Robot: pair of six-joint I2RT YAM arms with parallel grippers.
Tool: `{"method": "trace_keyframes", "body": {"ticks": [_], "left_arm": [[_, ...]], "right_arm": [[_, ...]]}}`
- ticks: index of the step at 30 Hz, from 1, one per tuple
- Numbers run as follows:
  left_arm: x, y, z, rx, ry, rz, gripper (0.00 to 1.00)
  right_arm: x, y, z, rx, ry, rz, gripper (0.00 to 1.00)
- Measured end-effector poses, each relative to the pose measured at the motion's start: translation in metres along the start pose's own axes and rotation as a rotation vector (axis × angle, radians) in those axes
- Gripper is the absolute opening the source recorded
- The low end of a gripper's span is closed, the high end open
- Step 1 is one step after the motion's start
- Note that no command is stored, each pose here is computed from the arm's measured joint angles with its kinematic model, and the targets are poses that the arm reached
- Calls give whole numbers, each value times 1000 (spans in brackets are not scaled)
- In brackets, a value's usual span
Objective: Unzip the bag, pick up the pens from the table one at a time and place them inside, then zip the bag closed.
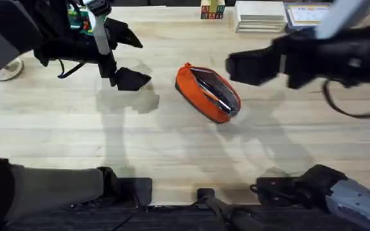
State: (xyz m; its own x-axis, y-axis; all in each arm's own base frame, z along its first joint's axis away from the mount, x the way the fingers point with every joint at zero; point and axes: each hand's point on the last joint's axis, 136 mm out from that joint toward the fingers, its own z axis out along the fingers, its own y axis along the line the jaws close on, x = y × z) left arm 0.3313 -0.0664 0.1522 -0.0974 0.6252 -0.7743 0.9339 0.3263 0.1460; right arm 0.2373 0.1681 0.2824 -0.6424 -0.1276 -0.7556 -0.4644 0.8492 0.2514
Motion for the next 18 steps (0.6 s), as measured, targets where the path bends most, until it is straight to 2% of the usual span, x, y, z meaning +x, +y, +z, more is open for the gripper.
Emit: {"method": "trace_keyframes", "body": {"ticks": [6,13,17,18], "left_arm": [[0,0,0,0,0,0,993],[0,0,0,0,0,0,993],[0,0,0,0,0,0,994],[0,0,0,0,0,0,994]], "right_arm": [[1,1,41,-20,71,40,998],[-13,5,64,-46,45,76,998],[-12,4,75,-44,59,158,998],[-9,2,78,-36,76,241,998]]}}
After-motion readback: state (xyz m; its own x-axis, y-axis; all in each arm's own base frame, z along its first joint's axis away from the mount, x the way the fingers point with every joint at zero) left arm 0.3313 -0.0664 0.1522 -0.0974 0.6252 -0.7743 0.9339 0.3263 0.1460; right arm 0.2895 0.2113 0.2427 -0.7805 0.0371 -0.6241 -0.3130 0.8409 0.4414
